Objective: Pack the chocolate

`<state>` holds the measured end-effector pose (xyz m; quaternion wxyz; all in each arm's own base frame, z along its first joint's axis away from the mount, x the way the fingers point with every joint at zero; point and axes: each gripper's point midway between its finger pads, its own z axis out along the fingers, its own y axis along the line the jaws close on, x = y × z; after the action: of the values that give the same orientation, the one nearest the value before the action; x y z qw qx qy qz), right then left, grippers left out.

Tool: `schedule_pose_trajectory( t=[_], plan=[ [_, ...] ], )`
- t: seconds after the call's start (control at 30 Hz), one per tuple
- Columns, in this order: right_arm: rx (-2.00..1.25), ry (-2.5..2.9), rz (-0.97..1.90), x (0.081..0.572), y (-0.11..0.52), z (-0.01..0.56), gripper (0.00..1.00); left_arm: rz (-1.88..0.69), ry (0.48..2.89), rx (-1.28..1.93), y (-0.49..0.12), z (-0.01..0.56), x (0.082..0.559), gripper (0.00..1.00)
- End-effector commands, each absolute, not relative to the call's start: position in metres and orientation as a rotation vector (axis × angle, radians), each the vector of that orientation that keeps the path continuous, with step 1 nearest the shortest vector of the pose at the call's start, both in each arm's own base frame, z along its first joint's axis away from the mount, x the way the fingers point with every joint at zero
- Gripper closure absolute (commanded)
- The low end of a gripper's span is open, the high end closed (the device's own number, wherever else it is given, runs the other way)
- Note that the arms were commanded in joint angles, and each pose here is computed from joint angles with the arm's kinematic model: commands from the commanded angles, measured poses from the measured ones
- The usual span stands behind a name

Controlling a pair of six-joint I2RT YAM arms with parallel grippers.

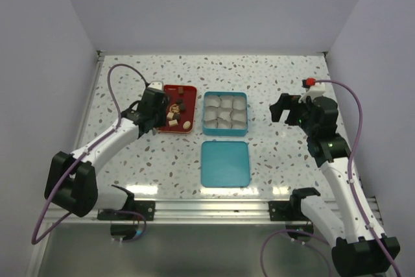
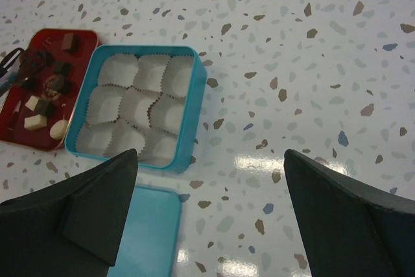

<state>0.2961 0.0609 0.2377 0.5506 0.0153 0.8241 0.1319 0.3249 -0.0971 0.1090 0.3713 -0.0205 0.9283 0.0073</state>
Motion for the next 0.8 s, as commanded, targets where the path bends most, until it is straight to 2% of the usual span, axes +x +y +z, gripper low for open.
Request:
schedule_pose_trajectory(
  t=[0.0,0.77],
  plan=[
    [0.022,1.912,0.332,0.298,0.064,0.247,0.01,-0.006,2.305,-0.061,-0.104,0.122,0.343,0.57],
    [0.018,1.917,0.335,0.299,0.064,0.246,0.01,0.016,2.301,-0.026,-0.109,0.119,0.361,0.56]
  ],
)
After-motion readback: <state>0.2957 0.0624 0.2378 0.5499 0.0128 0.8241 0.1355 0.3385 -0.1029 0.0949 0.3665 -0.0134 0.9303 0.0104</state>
